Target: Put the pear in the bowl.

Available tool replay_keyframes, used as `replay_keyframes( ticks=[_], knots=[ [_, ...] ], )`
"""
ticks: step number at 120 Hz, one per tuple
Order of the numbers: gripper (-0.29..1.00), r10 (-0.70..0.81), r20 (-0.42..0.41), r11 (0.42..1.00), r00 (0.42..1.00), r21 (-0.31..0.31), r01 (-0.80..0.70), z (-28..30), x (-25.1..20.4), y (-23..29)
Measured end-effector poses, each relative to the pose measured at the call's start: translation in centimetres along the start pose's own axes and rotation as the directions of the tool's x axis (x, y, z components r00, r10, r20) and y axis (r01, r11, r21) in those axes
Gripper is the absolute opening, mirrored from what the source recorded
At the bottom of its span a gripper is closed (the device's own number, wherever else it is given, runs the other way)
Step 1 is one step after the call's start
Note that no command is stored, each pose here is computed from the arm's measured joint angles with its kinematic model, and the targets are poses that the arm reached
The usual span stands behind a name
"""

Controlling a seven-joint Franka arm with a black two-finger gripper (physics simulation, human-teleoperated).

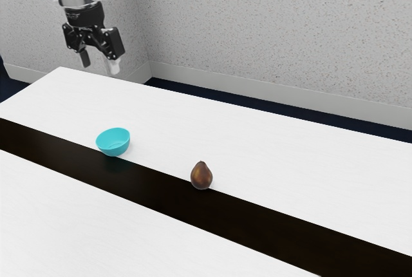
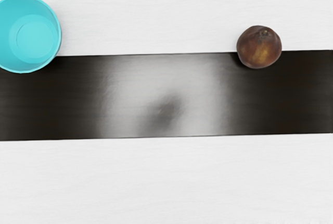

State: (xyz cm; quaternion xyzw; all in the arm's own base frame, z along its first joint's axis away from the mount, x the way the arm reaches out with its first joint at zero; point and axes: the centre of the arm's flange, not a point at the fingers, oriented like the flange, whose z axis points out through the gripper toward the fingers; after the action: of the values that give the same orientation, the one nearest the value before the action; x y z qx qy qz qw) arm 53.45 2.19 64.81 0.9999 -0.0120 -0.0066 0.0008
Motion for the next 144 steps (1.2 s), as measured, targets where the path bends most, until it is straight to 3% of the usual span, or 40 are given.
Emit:
replay_keyframes(
  ticks=[42,79,95,107,144],
  knots=[
    [0.70,0.015,-0.010,0.999,1.000,-0.032,-0.016,0.5,0.5,0.4],
    [0.70,0.061,0.078,0.997,0.995,-0.043,-0.058,17.3,2.9,3.1],
    [0.70,0.146,0.074,0.989,0.987,-0.050,-0.142,22.9,3.6,8.0],
    [0.70,0.202,0.053,0.978,0.978,-0.057,-0.199,25.5,4.4,11.4],
    [0.70,0.214,-0.003,0.974,0.977,-0.078,-0.213,30.2,7.5,12.7]
  ],
)
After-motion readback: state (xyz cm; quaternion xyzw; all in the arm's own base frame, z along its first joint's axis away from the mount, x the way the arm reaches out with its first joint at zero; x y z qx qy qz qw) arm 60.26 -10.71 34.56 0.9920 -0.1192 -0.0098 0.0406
